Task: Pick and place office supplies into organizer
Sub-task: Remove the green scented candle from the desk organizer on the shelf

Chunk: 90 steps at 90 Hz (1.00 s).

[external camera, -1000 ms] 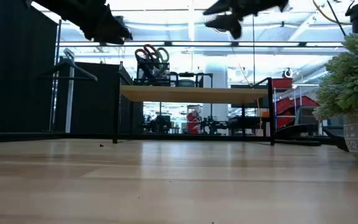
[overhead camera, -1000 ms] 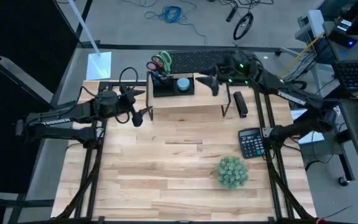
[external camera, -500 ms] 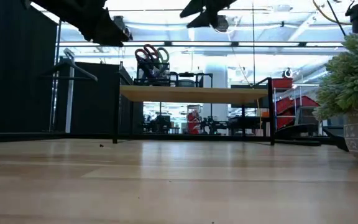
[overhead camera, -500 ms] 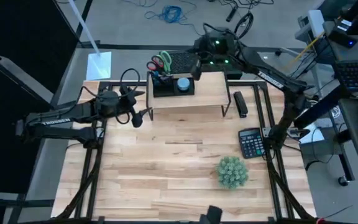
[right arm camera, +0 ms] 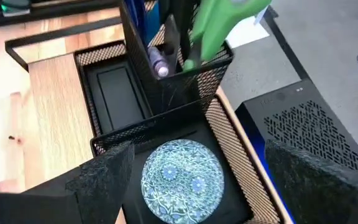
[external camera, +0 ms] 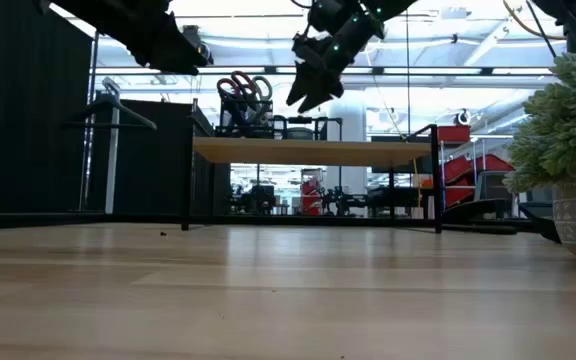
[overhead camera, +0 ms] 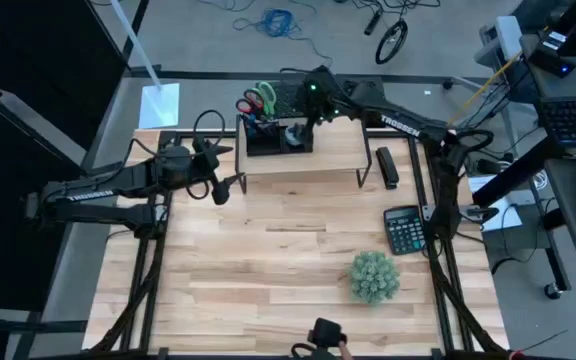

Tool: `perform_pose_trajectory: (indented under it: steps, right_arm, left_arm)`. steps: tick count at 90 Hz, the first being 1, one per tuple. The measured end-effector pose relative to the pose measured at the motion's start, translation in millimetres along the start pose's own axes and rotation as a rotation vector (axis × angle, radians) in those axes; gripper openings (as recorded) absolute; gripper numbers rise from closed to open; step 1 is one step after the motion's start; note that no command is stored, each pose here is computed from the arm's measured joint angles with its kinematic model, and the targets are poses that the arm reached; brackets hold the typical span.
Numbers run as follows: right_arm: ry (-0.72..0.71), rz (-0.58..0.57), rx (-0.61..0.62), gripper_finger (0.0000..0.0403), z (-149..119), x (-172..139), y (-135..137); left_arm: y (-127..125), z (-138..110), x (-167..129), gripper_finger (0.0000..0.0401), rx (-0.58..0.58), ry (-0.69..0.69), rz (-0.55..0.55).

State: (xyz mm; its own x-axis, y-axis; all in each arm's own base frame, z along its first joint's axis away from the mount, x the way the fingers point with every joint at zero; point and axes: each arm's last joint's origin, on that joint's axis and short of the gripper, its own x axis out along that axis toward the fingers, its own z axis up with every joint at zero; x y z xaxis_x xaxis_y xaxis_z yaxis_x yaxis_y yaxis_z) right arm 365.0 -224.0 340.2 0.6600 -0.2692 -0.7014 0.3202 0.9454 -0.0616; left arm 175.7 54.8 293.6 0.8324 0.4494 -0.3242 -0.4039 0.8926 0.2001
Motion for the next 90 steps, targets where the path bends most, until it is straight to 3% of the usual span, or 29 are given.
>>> perform_pose_trajectory:
  steps: [52,90]
  right_arm:
    - [0.144,-0.007,0.009,0.0340,-16.4,33.5,3.0]
    - [0.172,0.009,-0.007,0.0335,-20.2,51.7,11.7]
  left_arm:
    - [-0.1,0.0,0.0,0.0356,0.000,0.000,-0.001]
    - [-0.1,0.1,-0.1,0.0356,0.000,-0.001,-0.002]
